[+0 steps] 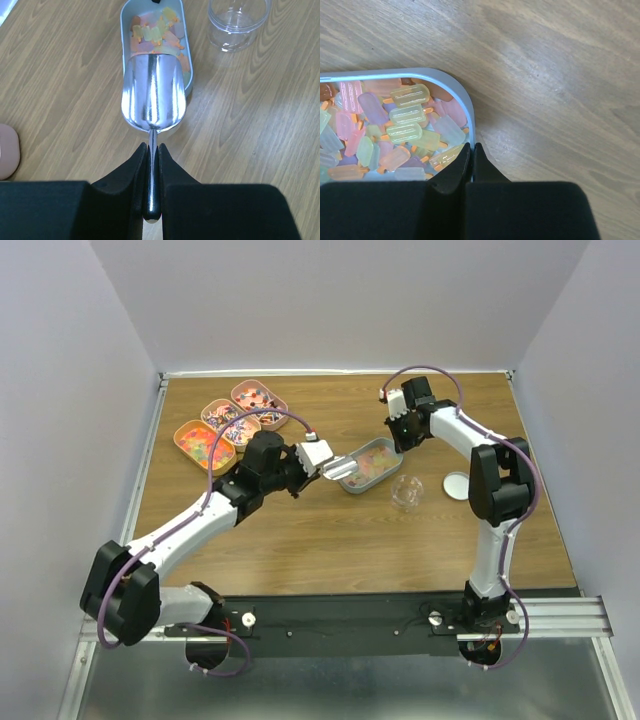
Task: Pack the candies
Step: Scoop the fake candies from the storage box.
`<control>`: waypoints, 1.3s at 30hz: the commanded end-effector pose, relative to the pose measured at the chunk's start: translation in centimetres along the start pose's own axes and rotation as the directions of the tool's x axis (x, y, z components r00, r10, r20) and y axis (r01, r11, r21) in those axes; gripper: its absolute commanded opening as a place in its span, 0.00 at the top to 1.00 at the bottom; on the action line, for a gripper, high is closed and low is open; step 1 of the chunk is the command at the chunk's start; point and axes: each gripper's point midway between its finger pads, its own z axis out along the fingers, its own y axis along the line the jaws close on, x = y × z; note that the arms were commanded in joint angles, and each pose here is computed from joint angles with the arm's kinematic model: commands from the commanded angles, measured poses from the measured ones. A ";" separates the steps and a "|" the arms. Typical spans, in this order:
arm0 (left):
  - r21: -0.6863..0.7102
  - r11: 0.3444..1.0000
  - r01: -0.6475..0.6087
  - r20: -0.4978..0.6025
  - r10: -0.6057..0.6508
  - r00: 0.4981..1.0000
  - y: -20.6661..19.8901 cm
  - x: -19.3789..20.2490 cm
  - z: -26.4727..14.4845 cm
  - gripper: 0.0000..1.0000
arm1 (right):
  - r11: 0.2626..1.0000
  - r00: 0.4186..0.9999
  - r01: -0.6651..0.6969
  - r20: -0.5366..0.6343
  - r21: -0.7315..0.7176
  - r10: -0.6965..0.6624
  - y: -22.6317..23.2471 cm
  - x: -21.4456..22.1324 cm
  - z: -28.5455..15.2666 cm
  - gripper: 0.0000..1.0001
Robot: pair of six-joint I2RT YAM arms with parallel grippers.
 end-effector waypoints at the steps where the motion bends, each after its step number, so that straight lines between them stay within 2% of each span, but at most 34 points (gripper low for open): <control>1: 0.001 0.999 -0.042 -0.042 0.042 0.998 1.0 -0.7 0.1 1.00 | 0.997 0.999 0.054 -0.004 0.059 -0.054 -1.6 -0.6 0.2 0.98; 7: 0.090 0.996 -0.007 -0.115 0.017 0.993 0.3 -0.4 1.3 1.00 | 0.996 0.998 0.057 -0.002 0.065 -0.057 -1.7 -0.7 0.2 0.98; 15: 0.120 0.992 0.036 -0.253 -0.005 0.967 0.4 0.7 3.1 1.00 | 0.996 0.999 0.054 -0.012 0.071 -0.053 -1.8 -0.3 0.7 0.99; 23: 0.064 0.996 0.061 -0.380 -0.033 0.924 1.4 1.1 3.9 1.00 | 0.996 0.999 0.053 0.002 0.072 -0.054 -1.9 -0.5 0.7 0.99; 30: 0.035 0.999 0.036 -0.472 -0.015 0.882 1.5 1.4 5.0 1.00 | 0.997 0.999 0.046 0.009 0.060 -0.047 -1.6 -0.5 0.9 0.99; 39: 0.034 0.997 0.068 -0.535 -0.040 0.844 1.1 1.6 6.2 1.00 | 0.997 0.999 0.048 0.010 0.064 -0.048 -1.7 -0.4 1.1 0.99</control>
